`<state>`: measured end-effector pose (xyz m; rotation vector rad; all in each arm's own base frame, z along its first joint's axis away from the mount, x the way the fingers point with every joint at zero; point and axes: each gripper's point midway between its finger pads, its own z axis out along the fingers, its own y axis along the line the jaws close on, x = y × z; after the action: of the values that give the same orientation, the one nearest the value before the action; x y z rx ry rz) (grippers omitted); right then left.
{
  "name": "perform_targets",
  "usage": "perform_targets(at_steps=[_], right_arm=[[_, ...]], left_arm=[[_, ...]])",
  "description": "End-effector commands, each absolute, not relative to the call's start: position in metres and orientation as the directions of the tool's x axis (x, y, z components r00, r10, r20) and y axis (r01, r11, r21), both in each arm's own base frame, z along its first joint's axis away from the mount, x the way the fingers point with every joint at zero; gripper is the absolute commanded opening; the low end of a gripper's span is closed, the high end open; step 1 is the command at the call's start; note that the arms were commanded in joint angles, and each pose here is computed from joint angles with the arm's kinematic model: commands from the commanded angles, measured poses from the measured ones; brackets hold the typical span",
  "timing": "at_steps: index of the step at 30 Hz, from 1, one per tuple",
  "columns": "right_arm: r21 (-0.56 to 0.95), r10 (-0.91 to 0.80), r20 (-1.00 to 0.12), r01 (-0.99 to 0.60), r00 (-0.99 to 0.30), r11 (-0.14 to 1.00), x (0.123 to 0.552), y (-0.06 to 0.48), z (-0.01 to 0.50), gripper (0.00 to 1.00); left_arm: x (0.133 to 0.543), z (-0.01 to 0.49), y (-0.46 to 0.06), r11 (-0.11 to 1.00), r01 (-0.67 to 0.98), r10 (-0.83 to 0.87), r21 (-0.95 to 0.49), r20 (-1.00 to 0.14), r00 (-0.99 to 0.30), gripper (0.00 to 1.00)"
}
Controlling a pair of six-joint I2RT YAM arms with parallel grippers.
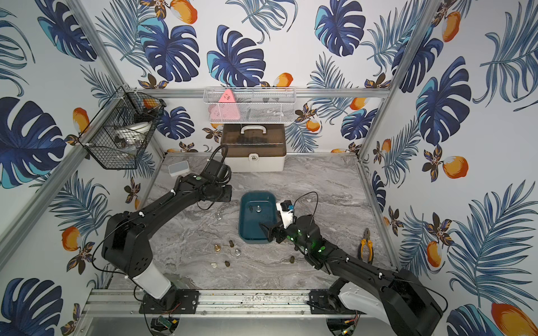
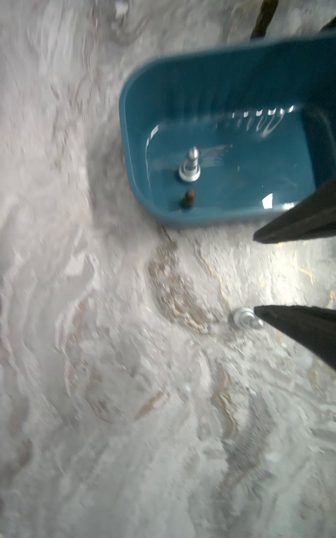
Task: Put the chess pieces into the storage box
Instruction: Pick up the chess piece at the center of the board.
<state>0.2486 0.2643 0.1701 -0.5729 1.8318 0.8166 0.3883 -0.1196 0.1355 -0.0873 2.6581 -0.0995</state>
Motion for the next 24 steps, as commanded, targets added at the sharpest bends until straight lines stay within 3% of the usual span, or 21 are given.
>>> perform_targets(at_steps=[1,8,17,24], right_arm=[[0.189,-0.093,-0.94,-0.728,-0.329,0.659,0.246,0.28,0.17,0.92],[0.13,-0.144,-0.947,-0.751,-0.289,0.648,0.237,0.293,0.166,0.92],[0.12,-0.147,-0.945,-0.729,-0.291,0.674,0.242,0.289,0.164,0.93],[0.13,-0.137,-0.952,-0.77,-0.272,0.625,0.232,0.295,0.169,0.93]], left_arm=[[0.393,0.123,-0.101,0.984,-0.121,-0.166,-0.128,-0.459,-0.873,0.4],[0.398,0.087,-0.093,0.983,-0.166,-0.183,-0.078,-0.404,-0.896,0.4],[0.385,0.073,-0.091,0.98,-0.184,-0.199,-0.077,-0.381,-0.903,0.4],[0.379,0.062,-0.096,0.982,-0.168,-0.187,-0.084,-0.358,-0.915,0.39]])
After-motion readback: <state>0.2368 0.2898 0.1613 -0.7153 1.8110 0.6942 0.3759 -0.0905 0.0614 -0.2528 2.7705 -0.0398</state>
